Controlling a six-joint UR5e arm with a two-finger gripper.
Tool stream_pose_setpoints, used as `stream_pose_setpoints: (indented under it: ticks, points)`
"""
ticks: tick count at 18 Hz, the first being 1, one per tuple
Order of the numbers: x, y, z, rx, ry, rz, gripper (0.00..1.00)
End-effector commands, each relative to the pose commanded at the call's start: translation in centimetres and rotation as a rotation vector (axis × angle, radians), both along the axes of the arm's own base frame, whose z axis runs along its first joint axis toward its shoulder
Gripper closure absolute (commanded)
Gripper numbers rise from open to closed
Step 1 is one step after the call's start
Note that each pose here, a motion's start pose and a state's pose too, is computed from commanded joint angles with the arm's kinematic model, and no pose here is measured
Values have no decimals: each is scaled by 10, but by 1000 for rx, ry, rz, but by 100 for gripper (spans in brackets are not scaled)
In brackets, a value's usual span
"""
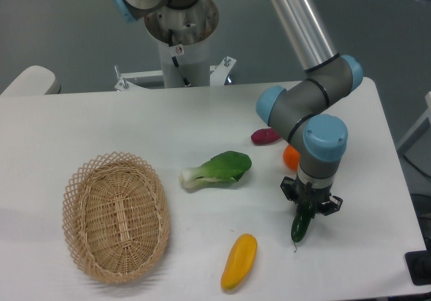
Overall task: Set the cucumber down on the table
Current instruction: 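Move the held cucumber away from the orange and lower it toward the table, then open the gripper to release the cucumber and lift away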
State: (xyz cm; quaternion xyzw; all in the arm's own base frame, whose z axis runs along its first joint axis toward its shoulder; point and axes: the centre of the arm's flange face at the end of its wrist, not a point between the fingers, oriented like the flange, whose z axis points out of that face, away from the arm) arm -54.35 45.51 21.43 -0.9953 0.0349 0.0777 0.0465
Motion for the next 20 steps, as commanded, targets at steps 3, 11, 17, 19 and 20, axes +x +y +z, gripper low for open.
stream_pose_setpoints:
  ticks: [3,11,17,19,20]
  points:
    - [0,1,20,11,29,-1,0]
    - [15,-8,119,84,152,-19,0]
    - [-22,-54,177,18,222,-138,0]
    - [-35,-83,188,-34,225,-229,0]
    - [-42,-98,192,-52,224,-257,0]
